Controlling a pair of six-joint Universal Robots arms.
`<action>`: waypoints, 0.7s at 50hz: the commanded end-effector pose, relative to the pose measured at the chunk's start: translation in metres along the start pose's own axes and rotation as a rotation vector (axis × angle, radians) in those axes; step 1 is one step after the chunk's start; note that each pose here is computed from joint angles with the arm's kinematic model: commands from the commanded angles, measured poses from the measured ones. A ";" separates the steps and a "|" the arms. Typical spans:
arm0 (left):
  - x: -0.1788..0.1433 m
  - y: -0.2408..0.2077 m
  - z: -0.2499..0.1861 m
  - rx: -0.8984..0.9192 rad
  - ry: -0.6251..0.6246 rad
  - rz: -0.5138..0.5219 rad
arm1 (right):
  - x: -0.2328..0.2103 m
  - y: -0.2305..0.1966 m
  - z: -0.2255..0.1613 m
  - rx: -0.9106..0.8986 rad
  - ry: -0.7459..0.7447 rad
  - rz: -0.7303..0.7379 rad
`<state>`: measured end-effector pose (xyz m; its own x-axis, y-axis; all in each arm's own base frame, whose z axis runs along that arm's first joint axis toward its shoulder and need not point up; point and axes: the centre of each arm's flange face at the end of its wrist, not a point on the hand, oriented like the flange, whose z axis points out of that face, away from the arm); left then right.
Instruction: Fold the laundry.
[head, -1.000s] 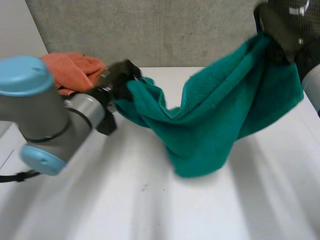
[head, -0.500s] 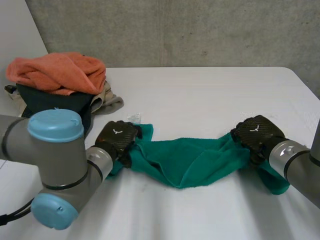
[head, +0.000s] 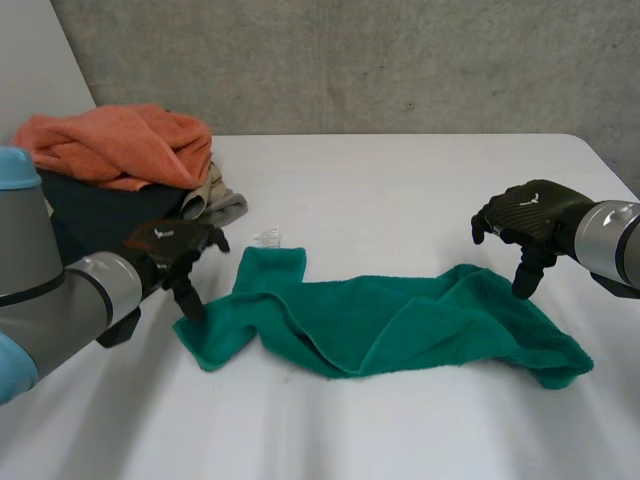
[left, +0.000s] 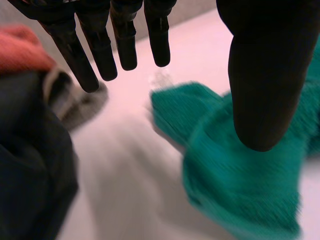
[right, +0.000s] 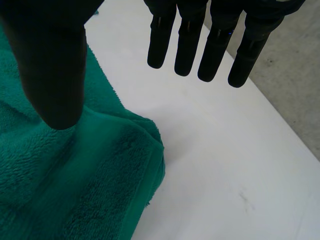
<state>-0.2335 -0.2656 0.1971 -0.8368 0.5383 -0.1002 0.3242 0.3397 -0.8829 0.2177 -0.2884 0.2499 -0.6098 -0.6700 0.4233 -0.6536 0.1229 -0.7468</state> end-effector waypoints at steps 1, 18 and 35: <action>0.005 0.023 0.008 -0.097 0.031 -0.021 | -0.001 0.006 0.012 -0.014 -0.018 0.002; -0.002 0.035 0.029 -0.145 -0.033 -0.007 | -0.023 0.042 0.066 0.005 -0.096 -0.127; -0.013 -0.018 0.045 0.125 -0.090 0.045 | -0.024 0.053 0.075 -0.009 -0.090 -0.105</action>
<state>-0.2396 -0.2964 0.1724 -0.8592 0.4892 -0.1500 0.3425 0.3320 -0.8789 0.2327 -0.3131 0.1559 -0.4731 -0.7682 0.4314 -0.7280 0.0650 -0.6825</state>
